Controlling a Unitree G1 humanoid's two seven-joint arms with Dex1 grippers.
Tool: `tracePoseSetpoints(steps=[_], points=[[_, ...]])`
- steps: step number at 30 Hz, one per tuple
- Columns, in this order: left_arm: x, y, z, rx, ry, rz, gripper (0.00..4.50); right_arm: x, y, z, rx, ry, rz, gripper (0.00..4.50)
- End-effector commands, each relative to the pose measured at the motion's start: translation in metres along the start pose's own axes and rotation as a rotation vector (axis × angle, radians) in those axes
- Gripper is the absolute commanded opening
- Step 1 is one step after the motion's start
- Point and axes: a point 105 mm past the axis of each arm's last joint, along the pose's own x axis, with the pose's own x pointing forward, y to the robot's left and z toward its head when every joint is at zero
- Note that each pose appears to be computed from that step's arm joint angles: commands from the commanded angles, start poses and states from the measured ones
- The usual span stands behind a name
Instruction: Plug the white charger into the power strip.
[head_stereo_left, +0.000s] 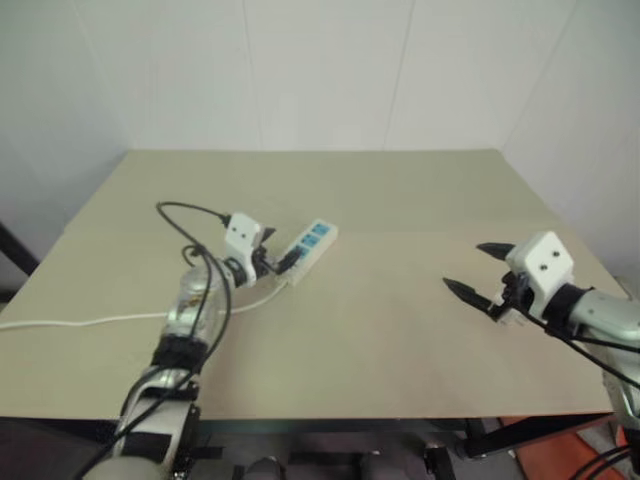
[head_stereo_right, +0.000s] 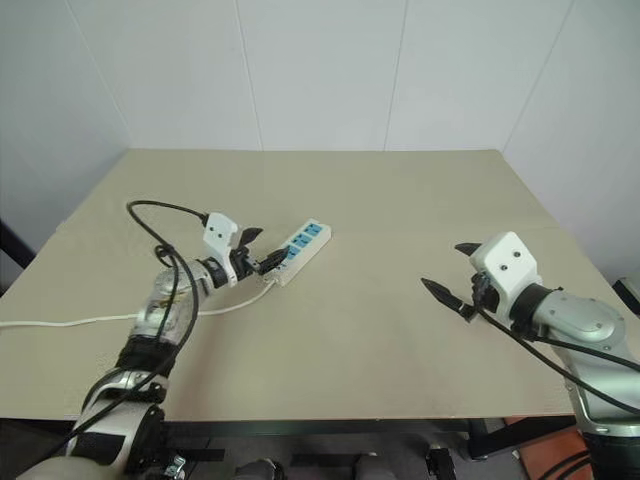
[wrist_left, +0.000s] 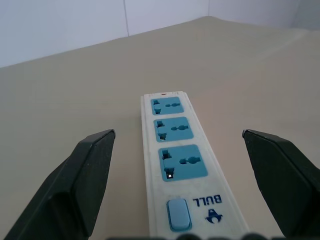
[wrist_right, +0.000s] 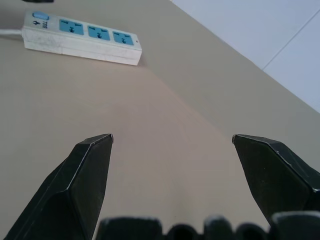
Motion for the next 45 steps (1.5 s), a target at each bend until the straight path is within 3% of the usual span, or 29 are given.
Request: tracePoseSetpoints(steps=[1, 9, 18, 32, 45], points=[[0.010, -0.001, 0.007, 0.023, -0.046, 0.018, 4.46, 0.001, 0.000, 0.014, -0.013, -0.050, 0.006, 4.50], [0.018, -0.020, -0.019, 0.049, -0.049, 0.016, 4.46, 0.003, 0.004, 0.017, -0.010, -0.066, 0.032, 4.50], [0.018, -0.020, -0.034, 0.029, -0.026, 0.056, 4.46, 0.003, 0.007, 0.022, -0.010, -0.083, 0.057, 4.50], [0.019, -0.031, -0.061, -0.098, 0.074, 0.030, 4.46, 0.002, 0.012, 0.030, -0.034, -0.090, 0.069, 4.50], [0.024, -0.037, -0.066, -0.043, 0.169, -0.034, 4.46, 0.003, 0.011, 0.035, -0.043, -0.100, 0.069, 4.50]])
